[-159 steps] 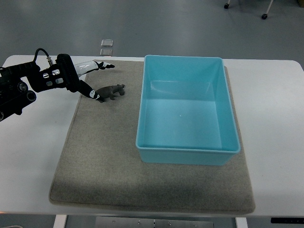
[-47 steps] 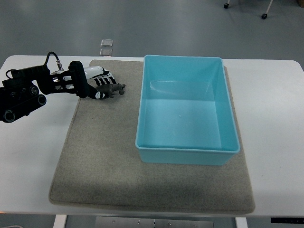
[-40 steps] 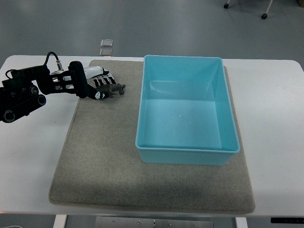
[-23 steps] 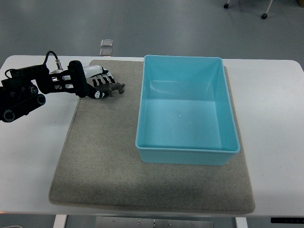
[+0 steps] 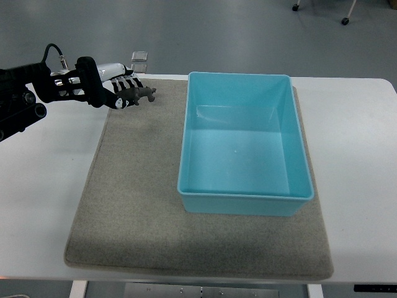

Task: Place brown hippo in blue box with left hand
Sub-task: 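Lift the hippo and carry it over the blue box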

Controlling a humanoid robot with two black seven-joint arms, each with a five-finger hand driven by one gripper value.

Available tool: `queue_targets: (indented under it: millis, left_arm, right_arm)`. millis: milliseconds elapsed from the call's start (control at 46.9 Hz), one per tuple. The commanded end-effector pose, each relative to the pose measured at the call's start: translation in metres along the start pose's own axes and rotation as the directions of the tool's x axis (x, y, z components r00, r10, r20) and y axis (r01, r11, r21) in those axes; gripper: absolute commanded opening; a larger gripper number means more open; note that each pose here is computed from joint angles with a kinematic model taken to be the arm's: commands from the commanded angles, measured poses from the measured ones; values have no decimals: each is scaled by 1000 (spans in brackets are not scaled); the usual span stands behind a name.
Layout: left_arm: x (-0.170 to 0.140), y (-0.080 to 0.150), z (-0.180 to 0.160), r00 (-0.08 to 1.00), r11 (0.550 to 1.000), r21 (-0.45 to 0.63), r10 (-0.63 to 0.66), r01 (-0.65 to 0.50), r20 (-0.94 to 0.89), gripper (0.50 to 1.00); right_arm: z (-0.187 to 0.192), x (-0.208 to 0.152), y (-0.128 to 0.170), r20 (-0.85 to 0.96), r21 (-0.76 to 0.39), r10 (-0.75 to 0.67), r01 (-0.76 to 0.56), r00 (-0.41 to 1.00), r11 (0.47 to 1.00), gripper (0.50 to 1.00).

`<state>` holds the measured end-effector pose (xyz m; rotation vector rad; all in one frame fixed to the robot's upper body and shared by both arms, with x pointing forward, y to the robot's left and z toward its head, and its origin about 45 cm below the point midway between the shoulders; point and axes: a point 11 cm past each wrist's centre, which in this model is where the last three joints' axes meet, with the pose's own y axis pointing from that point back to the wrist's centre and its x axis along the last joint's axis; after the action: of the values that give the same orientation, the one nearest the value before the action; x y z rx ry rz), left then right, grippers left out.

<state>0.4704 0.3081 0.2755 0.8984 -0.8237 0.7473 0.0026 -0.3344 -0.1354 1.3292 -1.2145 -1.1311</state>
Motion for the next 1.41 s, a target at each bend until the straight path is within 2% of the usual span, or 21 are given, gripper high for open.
queue_targets:
  millis: [0,128,299,512,640,874,1152,1386]
  left_arm:
    - [19,8,3,1000,1000,-5,-3,3,6,500]
    - [47,11,21,1000,999,-42,7,-6,23,500]
    - [58,9,59,998,991,-129,-14,21,56,500]
    - [51,4,116,992,962,-260,-54,82,112,500]
    - [30,-18,153,986,943,-305,-89,129,142,500]
    - [-3,-42,178,959,932,-311,-106,188,263,500]
    - [-31,-59,193,958,918,-330,-140,220,249,500]
    - [-40,-64,196,973,922,-356,-77,152,216,500]
  right_arm:
    - [0,0,0,0,0,0,0,1000,1000,936]
    - [0,0,0,0,0,0,0,1000,1000,936]
    - [0,0,0,0,0,0,0,1000,1000,936]
    - [0,0,0,0,0,0,0,1000,1000,936]
    - [0,0,0,0,0,0,0,1000,1000,936]
    - [0,0,0,0,0,0,0,1000,1000,936]
    - [0,0,0,0,0,0,0,1000,1000,936]
    - [0,0,0,0,0,0,0,1000,1000,936]
